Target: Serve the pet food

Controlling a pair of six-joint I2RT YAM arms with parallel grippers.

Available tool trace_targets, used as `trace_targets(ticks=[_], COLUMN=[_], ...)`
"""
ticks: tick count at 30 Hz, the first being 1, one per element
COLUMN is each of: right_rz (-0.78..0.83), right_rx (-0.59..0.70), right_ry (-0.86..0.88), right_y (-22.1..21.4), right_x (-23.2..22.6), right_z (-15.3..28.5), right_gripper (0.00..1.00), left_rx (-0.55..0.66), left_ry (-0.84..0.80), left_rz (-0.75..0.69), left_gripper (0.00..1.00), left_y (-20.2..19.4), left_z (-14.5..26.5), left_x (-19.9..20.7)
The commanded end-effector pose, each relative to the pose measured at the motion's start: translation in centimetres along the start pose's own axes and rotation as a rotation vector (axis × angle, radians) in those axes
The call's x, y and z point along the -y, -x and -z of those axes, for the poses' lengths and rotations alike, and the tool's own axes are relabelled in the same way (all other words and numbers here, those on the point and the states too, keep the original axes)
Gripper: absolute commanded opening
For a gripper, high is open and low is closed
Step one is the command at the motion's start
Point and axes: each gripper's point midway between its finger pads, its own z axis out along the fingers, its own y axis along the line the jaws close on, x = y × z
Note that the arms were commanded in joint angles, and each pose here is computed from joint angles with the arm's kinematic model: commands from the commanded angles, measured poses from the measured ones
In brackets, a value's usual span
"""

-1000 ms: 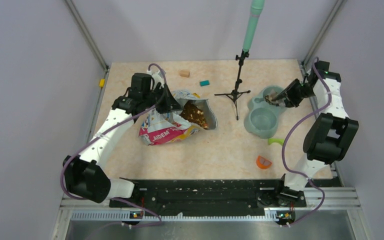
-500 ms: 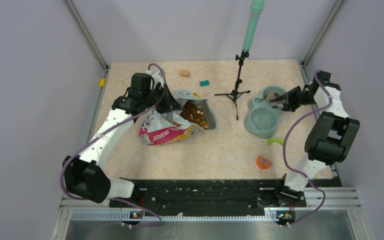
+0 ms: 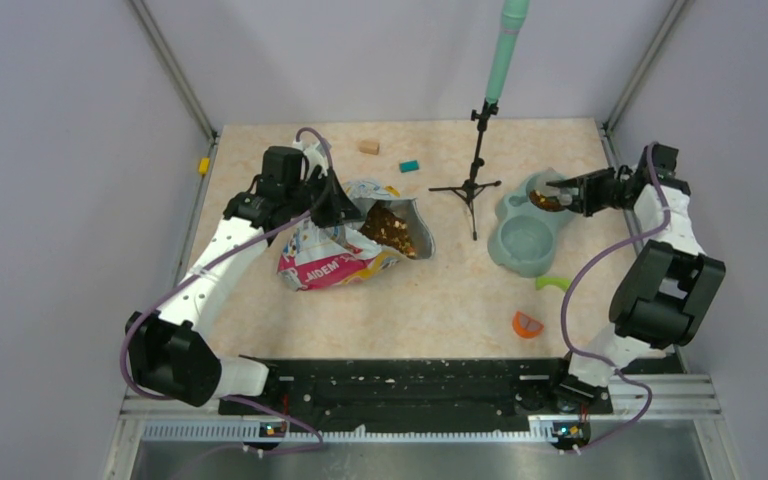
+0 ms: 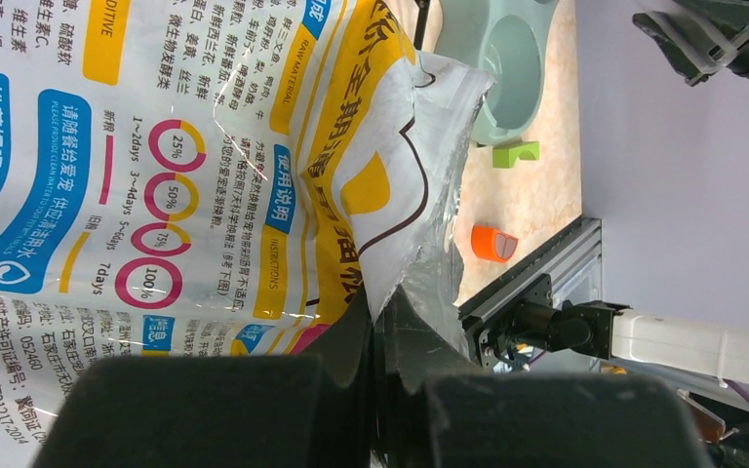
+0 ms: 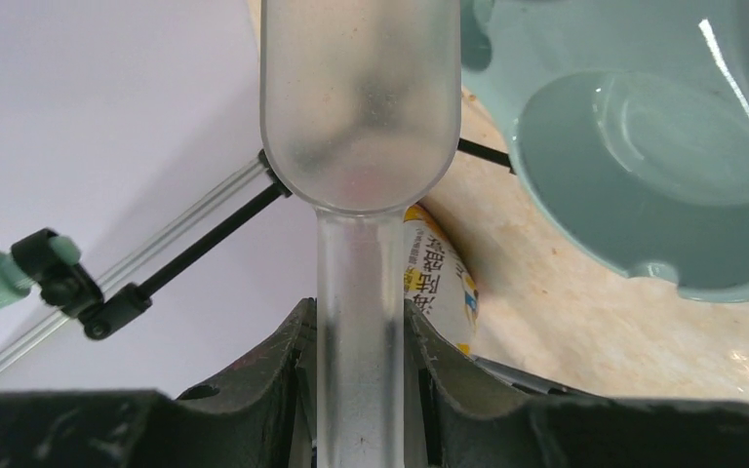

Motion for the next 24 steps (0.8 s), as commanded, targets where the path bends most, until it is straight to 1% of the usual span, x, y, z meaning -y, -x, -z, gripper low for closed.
trace_targets(ticks=[1, 5, 9, 13, 19, 24], right_rz=[-0.054, -0.065, 0.014, 0.19, 0.43, 0.678], right_rx=[0.006, -0.004, 0.026, 0.042, 0.124, 0.16], right_ry=[0.083, 0.098, 0.11, 0.151, 0.072, 0.006], right_y=[-0.9, -1.6, -2.4, -4.1, -6.3, -9.5], right_x=[-1.9, -1.1, -1.3, -1.7, 0.6, 1.4], right_z=[1.5, 1.4, 2.5, 3.8, 5.3, 6.9], right_gripper=[0.0, 0.0, 0.0, 0.0, 0.0, 0.0], left_rx=[0.088, 0.096, 0.103, 0.12, 0.12, 0.123], left_ry=[0.019, 0.023, 0.018, -0.021, -0.104, -0.111], left_rz=[-0.05, -0.05, -0.05, -0.042, -0.003, -0.021], left_gripper=[0.0, 0.0, 0.0, 0.0, 0.0, 0.0], left_y=[2.1, 2.1, 2.3, 3.0, 3.8, 5.1], left_z=[1.3, 1.5, 1.7, 2.0, 1.3, 1.1], left_x=[0.4, 0.4, 0.7, 1.9, 3.4, 4.2])
